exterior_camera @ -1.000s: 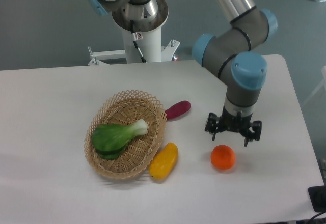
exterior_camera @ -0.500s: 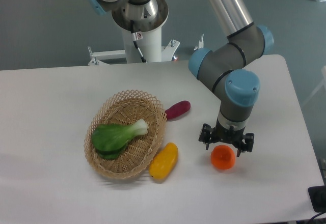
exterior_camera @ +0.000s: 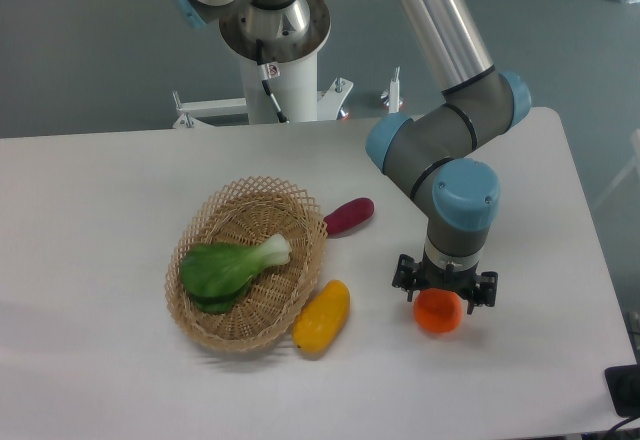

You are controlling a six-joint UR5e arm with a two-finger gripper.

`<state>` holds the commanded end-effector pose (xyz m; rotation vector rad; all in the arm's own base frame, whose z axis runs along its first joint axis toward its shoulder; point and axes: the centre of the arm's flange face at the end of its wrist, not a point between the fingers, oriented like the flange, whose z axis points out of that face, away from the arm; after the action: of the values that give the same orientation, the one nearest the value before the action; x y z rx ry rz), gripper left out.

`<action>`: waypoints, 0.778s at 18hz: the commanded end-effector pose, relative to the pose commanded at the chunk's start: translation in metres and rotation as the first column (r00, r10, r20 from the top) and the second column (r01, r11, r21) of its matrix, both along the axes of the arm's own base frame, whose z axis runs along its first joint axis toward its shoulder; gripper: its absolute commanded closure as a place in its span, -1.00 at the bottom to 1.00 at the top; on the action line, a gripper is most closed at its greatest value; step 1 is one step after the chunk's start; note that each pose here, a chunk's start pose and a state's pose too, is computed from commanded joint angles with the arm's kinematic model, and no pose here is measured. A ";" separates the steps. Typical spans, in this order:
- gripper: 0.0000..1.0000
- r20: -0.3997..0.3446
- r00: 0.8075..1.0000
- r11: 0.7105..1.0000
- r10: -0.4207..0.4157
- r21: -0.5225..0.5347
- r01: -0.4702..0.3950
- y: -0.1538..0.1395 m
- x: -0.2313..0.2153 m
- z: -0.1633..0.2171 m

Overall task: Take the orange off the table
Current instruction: 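Lower the gripper around the orange and close the fingers on it, then lift the grasped orange up off the table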

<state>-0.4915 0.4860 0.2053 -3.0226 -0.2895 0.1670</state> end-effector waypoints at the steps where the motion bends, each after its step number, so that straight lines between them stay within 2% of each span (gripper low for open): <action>1: -1.00 -0.004 1.000 1.000 0.001 -0.001 -0.001 0.000 -0.001 -0.002; 9: -0.98 -0.011 1.000 1.000 -0.002 -0.016 0.001 0.001 0.001 -0.008; 14: -0.42 -0.014 1.000 1.000 -0.003 -0.015 0.003 0.001 0.001 -0.005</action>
<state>-0.4905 0.4868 0.1998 -3.0351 -0.2837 0.1904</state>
